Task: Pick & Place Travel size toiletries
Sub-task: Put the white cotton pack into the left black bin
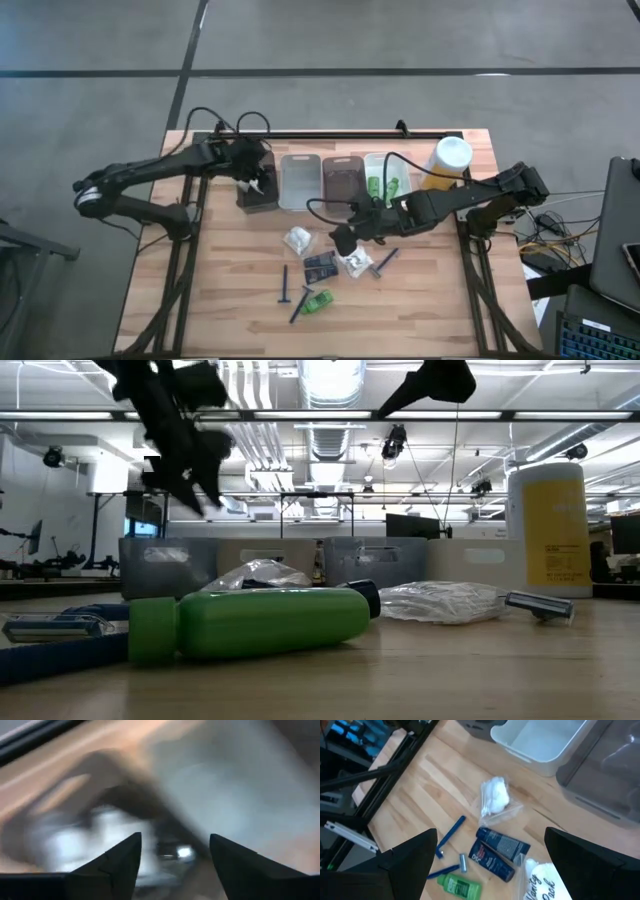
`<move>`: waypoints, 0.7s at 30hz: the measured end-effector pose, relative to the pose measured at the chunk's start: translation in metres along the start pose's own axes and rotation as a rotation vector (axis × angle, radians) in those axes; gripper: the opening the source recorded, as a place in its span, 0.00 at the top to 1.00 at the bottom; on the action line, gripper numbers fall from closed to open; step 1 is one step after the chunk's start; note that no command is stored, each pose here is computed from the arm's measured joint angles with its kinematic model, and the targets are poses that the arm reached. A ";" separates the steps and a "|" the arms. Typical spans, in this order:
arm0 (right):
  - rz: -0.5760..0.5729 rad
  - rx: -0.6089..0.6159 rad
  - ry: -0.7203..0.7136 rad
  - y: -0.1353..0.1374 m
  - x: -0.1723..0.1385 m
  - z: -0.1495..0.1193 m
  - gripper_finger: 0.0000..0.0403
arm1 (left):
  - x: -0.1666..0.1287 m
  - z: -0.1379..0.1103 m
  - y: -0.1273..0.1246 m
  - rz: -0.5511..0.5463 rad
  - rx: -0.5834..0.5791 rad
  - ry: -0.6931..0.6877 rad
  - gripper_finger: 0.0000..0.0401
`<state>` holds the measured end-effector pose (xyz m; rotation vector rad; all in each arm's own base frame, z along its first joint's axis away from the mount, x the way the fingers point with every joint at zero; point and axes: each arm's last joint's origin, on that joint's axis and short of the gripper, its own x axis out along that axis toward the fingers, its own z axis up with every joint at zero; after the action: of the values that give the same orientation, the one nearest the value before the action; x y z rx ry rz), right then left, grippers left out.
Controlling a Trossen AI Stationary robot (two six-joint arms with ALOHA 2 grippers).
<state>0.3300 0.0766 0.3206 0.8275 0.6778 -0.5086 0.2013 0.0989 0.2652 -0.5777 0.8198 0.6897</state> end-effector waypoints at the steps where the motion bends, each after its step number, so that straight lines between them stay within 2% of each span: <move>1: -0.001 -0.006 0.010 0.000 0.000 0.000 0.10 | -0.008 0.000 -0.008 -0.100 0.069 -0.009 0.39; 3: -0.005 -0.018 0.023 -0.001 0.000 -0.001 0.10 | -0.024 -0.004 -0.026 -0.307 0.247 -0.025 0.39; 5: -0.006 -0.028 0.030 -0.001 0.000 -0.001 0.10 | -0.034 -0.014 -0.045 -0.462 0.439 -0.038 0.40; 7: 0.000 -0.043 0.042 -0.001 0.000 -0.002 0.10 | -0.040 -0.027 -0.064 -0.521 0.626 -0.072 0.41; 10: 0.011 -0.075 0.062 -0.001 -0.001 -0.003 0.10 | -0.040 -0.044 -0.090 -0.477 0.817 -0.141 0.42; 13: 0.038 -0.097 0.113 0.000 -0.001 -0.004 0.10 | -0.032 -0.058 -0.110 -0.464 0.905 -0.137 0.42; 16: 0.047 -0.103 0.166 0.001 0.008 -0.009 0.10 | -0.021 -0.071 -0.120 -0.461 0.935 -0.055 0.42; 21: -0.028 -0.140 0.244 -0.001 0.046 -0.025 0.10 | -0.001 -0.092 -0.131 -0.428 0.941 0.086 0.43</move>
<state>0.3521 0.0891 0.2746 0.7548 0.9403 -0.3830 0.2561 -0.0496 0.2411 0.0856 0.9536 -0.1469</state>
